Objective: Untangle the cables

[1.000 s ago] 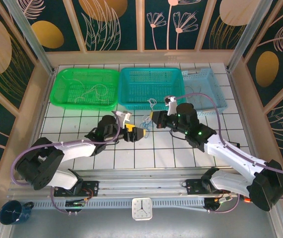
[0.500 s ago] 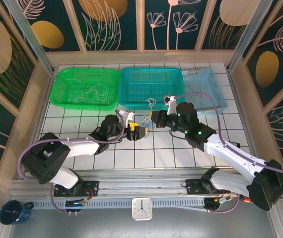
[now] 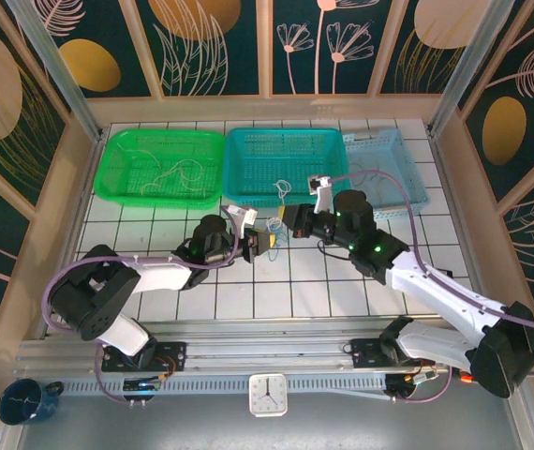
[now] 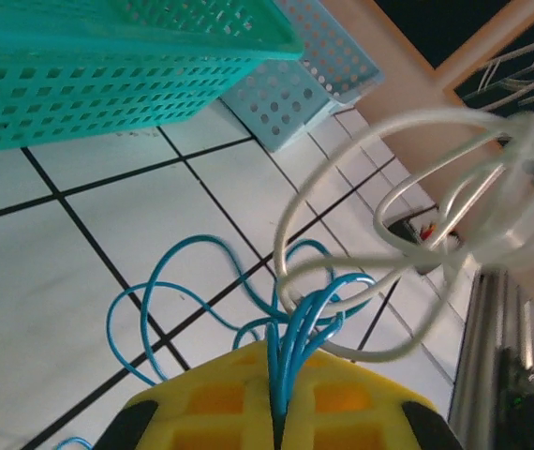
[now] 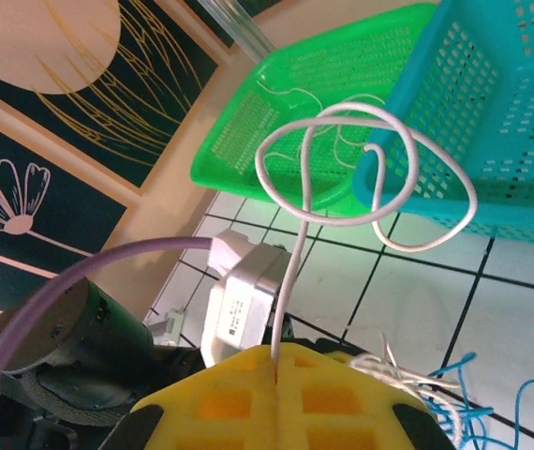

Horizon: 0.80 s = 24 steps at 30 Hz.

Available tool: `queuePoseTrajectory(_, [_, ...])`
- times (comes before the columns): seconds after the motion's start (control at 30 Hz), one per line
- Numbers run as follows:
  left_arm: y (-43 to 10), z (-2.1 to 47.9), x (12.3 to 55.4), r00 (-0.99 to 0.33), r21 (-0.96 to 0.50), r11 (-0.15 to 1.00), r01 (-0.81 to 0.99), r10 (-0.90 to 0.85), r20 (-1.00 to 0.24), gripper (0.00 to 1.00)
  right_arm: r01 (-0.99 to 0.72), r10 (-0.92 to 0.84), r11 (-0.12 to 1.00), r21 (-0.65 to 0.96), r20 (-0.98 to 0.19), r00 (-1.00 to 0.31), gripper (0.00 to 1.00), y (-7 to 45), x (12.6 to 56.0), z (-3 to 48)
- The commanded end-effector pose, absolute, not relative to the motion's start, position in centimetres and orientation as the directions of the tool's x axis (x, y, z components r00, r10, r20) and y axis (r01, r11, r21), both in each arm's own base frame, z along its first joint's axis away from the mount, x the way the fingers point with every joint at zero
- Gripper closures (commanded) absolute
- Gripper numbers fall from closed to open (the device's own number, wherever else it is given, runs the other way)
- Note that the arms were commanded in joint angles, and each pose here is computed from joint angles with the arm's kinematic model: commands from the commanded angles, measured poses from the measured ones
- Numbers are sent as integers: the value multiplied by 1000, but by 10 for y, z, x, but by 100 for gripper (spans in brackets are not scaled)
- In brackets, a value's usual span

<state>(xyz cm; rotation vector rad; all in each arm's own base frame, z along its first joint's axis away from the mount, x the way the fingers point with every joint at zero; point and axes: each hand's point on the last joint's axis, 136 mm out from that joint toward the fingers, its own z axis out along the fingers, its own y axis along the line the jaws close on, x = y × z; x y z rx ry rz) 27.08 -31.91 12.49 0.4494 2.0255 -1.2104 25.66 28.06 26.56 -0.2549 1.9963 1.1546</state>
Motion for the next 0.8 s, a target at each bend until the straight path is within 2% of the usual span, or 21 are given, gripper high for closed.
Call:
queuePoseTrajectory(0.0, [-317,126,269,-661,-605,496,623,-79,-746,100,-555,268,565,610,-773,-575,100,267,267,311])
queuePoseTrajectory(0.27, [-302,100,259,-692,-611,539,580,-70,-718,100,-527,419,609,593,-804,-421,100,201,298,380])
queuePoseTrajectory(0.4, [-298,92,256,-704,-615,548,566,-67,-707,100,-527,448,622,579,-815,-367,100,185,303,404])
queuePoseTrajectory(0.77, [-296,75,254,-725,-615,570,545,-48,-687,100,-481,491,672,563,-825,-280,100,156,313,420])
